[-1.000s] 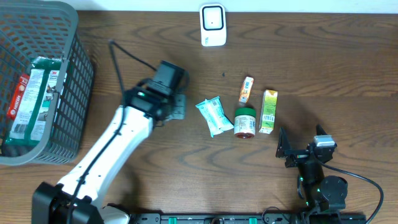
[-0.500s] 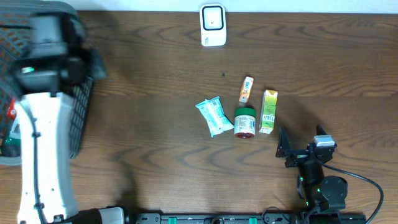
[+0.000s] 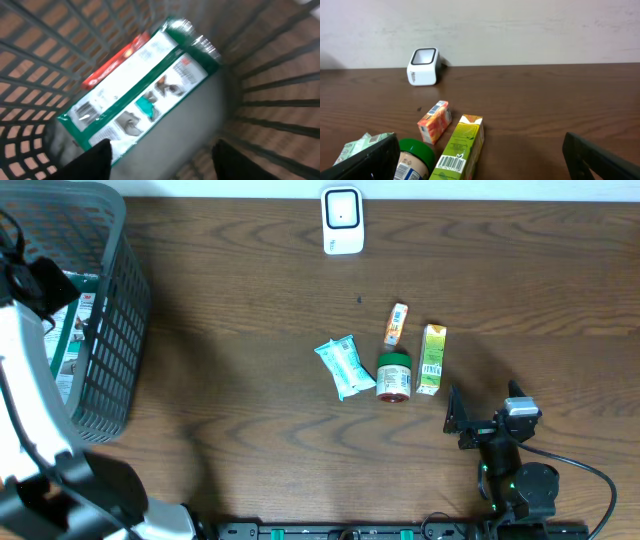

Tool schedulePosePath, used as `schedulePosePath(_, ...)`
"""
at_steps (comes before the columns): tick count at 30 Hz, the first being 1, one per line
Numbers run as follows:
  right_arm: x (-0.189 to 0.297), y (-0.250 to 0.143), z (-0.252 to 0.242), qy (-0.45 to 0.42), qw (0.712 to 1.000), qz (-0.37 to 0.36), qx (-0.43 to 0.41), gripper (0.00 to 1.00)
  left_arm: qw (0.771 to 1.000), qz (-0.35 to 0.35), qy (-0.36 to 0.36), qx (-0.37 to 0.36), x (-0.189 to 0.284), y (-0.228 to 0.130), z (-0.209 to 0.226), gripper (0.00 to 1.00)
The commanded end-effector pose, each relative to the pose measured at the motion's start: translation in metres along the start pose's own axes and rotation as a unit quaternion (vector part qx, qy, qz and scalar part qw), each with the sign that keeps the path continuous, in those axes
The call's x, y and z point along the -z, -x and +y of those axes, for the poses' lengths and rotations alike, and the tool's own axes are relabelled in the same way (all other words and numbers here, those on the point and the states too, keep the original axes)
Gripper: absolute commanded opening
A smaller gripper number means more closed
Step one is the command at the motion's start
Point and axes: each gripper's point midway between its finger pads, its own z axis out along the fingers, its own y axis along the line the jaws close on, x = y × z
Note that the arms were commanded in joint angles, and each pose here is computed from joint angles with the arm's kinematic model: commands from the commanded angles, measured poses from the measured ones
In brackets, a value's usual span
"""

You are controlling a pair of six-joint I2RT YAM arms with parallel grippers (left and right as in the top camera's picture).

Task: Scan the item barcode
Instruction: 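Move the left gripper into the basket and grasp the green gloves pack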

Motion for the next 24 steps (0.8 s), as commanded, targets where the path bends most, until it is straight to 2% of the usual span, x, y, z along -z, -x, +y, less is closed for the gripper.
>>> schedulePosePath(1,0.000,-0.001,0.002,0.005,1.000,0.001,-0.006,0.99,0.998,0.052,0.018,-0.040,-0.040,-0.017,0.006,0.71)
schedulePosePath(6,0.000,-0.001,0.002,0.005,1.000,0.001,-0.006,0.99,0.990,0.118,0.026,-0.075,-0.089,-0.042,0.005,0.73)
schedulePosePath(10,0.000,-0.001,0.002,0.005,1.000,0.001,-0.006,0.99,0.982,0.158,0.061,-0.087,-0.121,-0.061,0.015,0.74)
schedulePosePath(15,0.000,-0.001,0.002,0.005,1.000,0.001,-0.006,0.99,0.970,0.204,0.060,-0.116,-0.158,-0.085,0.015,0.77)
schedulePosePath(21,0.000,-0.001,0.002,0.005,1.000,0.001,-0.006,0.99,0.958,0.233,0.053,-0.161,-0.189,-0.104,0.015,0.78)
schedulePosePath(24,0.000,-0.001,0.002,0.005,1.000,0.001,-0.006,0.99,0.955,0.233,0.074,-0.171,-0.199,-0.106,0.022,0.78)
